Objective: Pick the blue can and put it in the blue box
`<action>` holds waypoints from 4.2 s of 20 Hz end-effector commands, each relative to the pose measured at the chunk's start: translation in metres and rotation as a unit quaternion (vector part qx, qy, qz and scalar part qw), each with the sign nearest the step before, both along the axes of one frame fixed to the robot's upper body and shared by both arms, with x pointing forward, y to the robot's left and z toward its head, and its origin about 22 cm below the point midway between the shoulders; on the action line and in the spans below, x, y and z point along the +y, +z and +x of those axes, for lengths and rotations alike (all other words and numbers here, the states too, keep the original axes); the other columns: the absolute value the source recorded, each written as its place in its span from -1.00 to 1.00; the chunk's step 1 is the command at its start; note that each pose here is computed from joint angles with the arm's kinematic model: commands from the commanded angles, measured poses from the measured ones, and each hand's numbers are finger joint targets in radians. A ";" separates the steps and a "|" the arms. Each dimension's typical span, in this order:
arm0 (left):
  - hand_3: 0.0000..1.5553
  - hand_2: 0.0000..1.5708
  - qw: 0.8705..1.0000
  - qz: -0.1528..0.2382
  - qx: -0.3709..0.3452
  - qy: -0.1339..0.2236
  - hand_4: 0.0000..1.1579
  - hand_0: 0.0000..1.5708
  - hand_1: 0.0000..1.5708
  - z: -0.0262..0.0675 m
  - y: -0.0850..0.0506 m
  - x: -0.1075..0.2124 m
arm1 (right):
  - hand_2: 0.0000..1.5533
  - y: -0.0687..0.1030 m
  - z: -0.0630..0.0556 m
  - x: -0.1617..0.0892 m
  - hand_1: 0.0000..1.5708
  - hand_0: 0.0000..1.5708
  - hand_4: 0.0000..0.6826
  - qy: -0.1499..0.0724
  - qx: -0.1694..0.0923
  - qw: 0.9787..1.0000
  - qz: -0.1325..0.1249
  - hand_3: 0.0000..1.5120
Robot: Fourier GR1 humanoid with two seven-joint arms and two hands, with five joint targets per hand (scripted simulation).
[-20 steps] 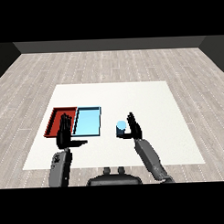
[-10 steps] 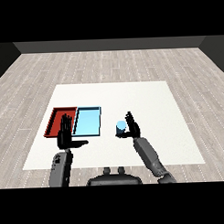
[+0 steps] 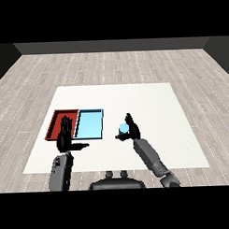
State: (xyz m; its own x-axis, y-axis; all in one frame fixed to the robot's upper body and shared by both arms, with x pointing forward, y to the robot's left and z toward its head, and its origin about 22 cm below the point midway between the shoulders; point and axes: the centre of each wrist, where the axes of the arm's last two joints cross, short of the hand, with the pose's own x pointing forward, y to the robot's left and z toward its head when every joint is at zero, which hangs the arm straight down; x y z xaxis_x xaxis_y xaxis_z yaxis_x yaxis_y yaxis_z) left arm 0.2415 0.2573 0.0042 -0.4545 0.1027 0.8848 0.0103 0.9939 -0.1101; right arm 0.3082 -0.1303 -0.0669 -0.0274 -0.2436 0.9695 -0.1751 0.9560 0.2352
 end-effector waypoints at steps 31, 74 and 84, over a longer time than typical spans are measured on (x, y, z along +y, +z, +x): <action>-1.00 -1.00 0.999 0.035 0.026 -0.031 -1.00 -1.00 -1.00 0.0175 -0.015 -0.016 | 0.87 0.044 0.020 0.016 0.88 0.88 0.88 -0.026 -0.054 0.994 -0.092 0.87; -1.00 -1.00 0.981 0.049 0.138 -0.127 -1.00 -1.00 -1.00 0.0549 -0.030 -0.165 | 0.86 0.106 0.008 0.026 0.78 0.78 1.00 0.041 -0.169 0.983 -0.057 0.87; -1.00 -1.00 0.978 0.042 0.142 -0.148 -1.00 -1.00 -1.00 0.0633 -0.038 -0.173 | 0.84 0.120 0.020 0.042 0.77 0.77 0.91 0.063 -0.178 0.979 -0.072 0.84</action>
State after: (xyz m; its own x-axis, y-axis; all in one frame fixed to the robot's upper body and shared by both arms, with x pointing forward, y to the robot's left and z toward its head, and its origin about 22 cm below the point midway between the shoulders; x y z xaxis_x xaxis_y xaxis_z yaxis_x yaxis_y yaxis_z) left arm 0.2991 0.0932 -0.0320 -0.1478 0.1228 0.9814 0.2724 0.9589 -0.0790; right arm 0.3232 -0.0938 0.0424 -0.3442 -0.1325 0.9295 -0.3245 0.9458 0.0146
